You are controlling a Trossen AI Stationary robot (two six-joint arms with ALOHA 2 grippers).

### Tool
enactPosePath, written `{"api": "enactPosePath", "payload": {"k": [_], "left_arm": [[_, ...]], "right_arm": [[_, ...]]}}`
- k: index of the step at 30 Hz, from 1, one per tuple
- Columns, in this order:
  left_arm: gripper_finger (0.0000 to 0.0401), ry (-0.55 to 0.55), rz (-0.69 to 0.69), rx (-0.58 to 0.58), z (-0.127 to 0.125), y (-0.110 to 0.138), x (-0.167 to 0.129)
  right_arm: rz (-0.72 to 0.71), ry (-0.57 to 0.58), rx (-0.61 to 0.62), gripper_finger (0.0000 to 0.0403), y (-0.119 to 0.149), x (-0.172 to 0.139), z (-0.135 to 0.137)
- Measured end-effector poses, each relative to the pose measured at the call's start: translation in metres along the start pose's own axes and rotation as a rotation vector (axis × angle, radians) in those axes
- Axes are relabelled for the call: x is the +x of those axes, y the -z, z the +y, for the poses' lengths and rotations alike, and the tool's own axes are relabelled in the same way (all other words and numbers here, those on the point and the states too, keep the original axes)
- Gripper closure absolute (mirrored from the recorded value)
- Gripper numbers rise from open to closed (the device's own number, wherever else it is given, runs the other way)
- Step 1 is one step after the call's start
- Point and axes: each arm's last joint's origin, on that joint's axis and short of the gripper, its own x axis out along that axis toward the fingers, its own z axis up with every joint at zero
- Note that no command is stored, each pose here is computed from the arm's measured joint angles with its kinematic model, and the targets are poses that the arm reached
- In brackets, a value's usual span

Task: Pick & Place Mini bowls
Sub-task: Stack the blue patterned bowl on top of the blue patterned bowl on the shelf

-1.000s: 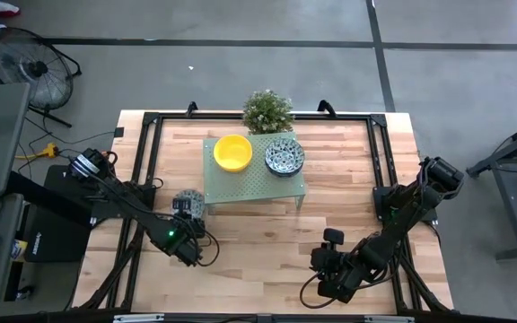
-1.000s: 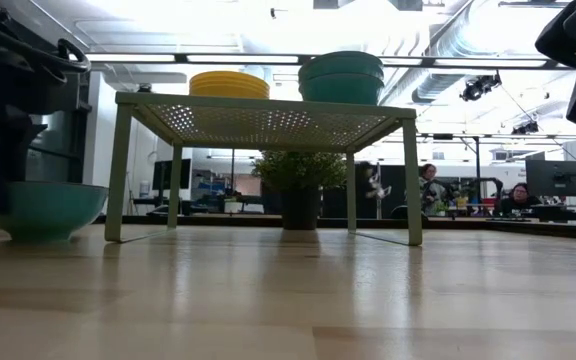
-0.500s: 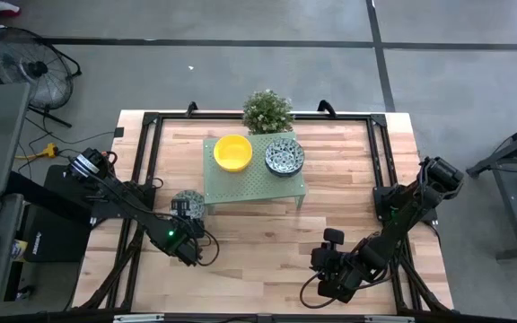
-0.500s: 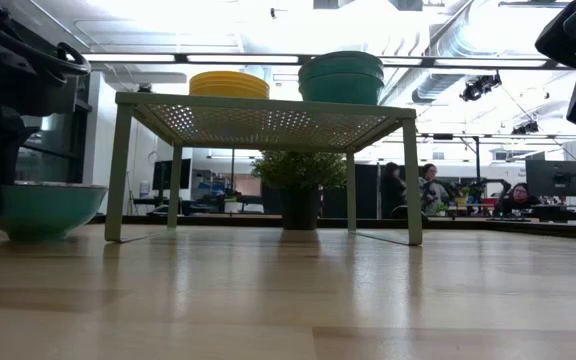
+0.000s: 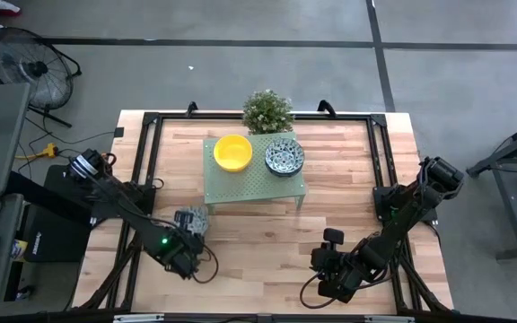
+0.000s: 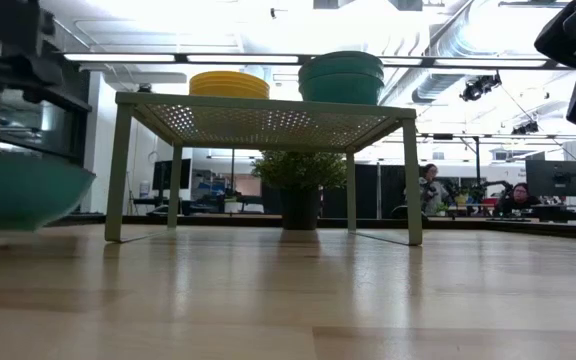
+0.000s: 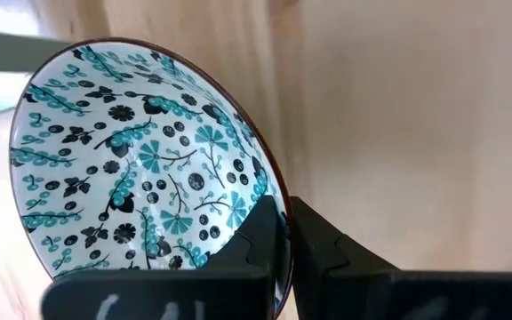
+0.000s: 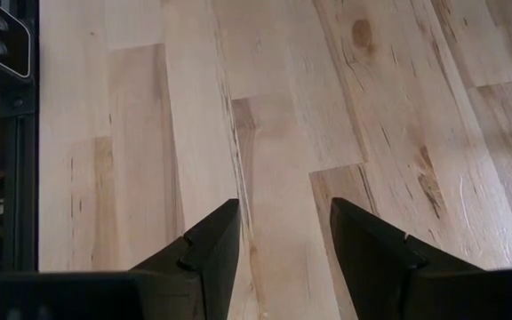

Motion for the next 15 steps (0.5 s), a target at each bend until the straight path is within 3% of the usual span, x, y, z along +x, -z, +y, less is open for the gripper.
{"api": "enactPosePath", "payload": {"k": [15], "left_arm": [[0.0398,0.062,-0.146,0.093,-0.030,-0.001,-0.038]], "right_arm": [[0.003,-0.002,-0.007,0.0238,0.000,0.000,0.000]]}}
